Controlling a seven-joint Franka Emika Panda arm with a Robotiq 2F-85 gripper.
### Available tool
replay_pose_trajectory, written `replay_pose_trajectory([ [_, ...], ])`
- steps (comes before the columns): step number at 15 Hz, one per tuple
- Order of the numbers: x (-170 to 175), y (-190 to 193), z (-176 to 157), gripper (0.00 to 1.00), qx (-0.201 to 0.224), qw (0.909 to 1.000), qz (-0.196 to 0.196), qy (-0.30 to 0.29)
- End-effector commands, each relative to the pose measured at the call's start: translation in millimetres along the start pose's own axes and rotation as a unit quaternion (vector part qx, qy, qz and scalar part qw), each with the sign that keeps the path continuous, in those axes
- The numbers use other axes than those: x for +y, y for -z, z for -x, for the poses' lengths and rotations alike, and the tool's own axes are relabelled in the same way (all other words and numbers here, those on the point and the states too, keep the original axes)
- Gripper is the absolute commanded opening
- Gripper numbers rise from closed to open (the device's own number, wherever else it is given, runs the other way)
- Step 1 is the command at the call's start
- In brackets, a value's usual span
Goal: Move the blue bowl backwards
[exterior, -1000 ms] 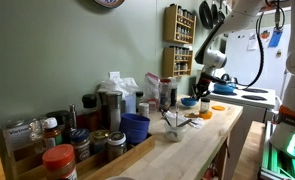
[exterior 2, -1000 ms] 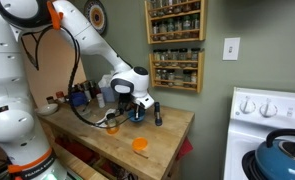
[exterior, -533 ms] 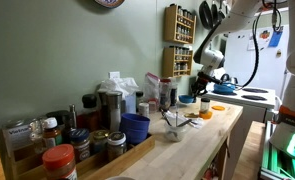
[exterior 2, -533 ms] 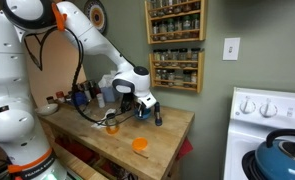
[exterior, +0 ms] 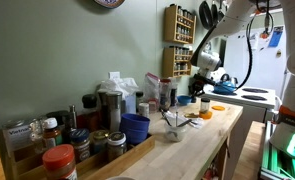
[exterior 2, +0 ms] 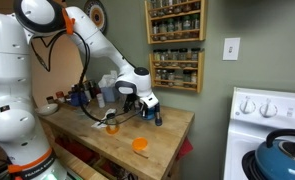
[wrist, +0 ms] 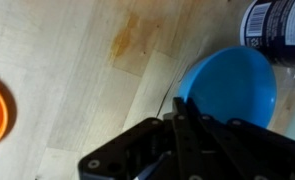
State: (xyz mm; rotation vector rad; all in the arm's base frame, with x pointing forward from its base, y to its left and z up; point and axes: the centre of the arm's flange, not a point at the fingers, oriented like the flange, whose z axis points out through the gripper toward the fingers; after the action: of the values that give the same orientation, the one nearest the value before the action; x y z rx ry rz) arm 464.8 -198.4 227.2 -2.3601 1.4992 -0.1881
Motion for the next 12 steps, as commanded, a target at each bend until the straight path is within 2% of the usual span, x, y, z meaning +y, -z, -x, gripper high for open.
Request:
replay_pose_trajectory([
  [1,0,-1,0,0.01,0.0,1.0,0.0,0.0],
  [5,-7,-2,-12,0.01,-0.012,0.999,-0.016,-0.041],
  [9,-27,-7,-23,0.01,-0.031,0.9976,-0.012,-0.061],
  [12,-39,-15,-34,0.01,-0.025,0.9966,-0.01,-0.079],
])
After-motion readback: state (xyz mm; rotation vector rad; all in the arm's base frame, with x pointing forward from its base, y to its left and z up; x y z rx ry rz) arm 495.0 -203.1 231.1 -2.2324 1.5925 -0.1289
